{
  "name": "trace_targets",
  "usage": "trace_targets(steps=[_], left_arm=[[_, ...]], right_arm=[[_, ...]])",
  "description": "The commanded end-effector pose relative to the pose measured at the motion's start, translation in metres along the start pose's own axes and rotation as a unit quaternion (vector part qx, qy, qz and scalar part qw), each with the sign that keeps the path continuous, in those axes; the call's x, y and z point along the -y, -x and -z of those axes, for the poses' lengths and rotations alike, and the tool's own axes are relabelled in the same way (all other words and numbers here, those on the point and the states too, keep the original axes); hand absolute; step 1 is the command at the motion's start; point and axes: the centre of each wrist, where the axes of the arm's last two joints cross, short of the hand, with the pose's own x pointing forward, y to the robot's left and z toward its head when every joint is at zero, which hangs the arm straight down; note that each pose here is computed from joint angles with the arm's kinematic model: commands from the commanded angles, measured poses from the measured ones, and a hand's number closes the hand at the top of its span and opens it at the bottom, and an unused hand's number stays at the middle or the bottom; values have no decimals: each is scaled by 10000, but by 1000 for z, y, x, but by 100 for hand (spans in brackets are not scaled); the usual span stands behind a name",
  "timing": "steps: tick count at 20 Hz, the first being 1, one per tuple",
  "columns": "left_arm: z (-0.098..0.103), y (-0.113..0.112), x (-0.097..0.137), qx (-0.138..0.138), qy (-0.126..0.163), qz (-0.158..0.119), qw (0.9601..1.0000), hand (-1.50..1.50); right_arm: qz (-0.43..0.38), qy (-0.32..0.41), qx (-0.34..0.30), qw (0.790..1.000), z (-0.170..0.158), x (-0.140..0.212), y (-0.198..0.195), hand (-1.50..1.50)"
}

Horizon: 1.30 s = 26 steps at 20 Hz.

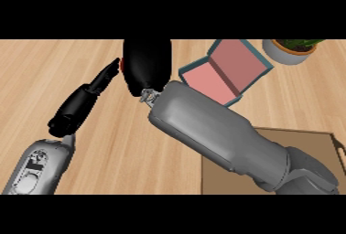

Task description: Pick the can from the tray and place it in the cardboard box

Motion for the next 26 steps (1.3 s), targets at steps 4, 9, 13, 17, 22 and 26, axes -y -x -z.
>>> trace_targets(steps=[4,9,13,17,22,26], left_arm=[[-6,4,0,-74,-64,28,9999,0],[-17,5,-4,-175,-279,-4,9995,0],[-32,20,-19,-248,-332,-12,9991,0],[-31,19,-10,-296,-351,134,9989,0],[-33,14,-30,-236,-432,67,9988,0],[-46,19,-26,-340,-397,56,9986,0]], right_arm=[[512,911,-1257,9866,40,12,0,150],[642,1083,-1647,9783,74,14,30,150],[159,960,-1773,9793,85,-2,52,150],[-153,65,-2001,9796,93,-11,78,150],[100,-1147,-2272,9670,110,-2,136,150],[75,-1760,-2182,9599,102,-21,129,150]])
